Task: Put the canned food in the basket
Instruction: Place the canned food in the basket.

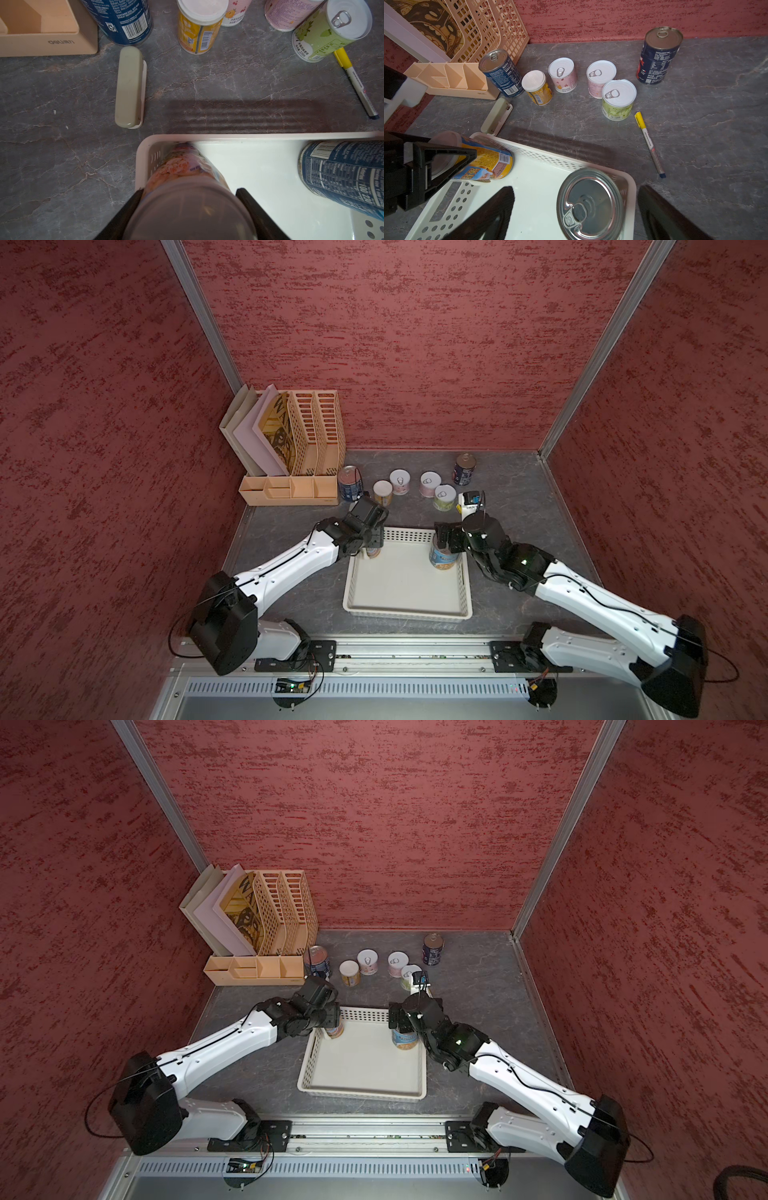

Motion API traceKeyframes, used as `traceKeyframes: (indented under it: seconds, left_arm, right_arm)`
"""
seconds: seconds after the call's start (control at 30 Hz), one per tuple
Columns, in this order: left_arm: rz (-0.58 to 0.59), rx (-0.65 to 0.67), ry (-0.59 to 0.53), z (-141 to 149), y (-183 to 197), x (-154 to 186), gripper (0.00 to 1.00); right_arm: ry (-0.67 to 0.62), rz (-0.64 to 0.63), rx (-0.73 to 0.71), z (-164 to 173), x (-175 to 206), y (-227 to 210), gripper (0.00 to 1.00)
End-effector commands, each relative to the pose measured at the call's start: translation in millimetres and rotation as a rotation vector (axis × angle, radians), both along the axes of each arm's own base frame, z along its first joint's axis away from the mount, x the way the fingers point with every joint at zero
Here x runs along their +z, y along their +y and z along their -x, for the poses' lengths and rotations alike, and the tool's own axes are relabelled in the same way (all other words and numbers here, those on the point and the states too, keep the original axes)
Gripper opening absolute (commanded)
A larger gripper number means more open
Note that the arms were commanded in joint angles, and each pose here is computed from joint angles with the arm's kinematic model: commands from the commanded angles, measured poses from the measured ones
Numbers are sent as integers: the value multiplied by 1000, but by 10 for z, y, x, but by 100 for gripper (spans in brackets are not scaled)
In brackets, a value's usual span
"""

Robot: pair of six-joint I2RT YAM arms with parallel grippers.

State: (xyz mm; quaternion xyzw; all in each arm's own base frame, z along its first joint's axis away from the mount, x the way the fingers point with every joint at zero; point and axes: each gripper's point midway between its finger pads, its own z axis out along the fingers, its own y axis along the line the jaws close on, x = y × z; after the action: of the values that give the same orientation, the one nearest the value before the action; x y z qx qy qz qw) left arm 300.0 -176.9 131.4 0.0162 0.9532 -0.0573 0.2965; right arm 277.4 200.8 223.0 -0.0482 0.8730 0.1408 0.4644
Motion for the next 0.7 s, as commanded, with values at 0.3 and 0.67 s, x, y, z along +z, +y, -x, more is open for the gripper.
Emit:
traceKeyframes:
  seconds: [0.3,0.67]
  left_arm:
    - [3,76,-62,-255,-2,99,56]
    - [51,61,-85,-230,-22,199,100]
  right_arm:
    - [-7,0,-5,-44,-14,10,98]
    - [-1,7,-5,-52,-41,19,98]
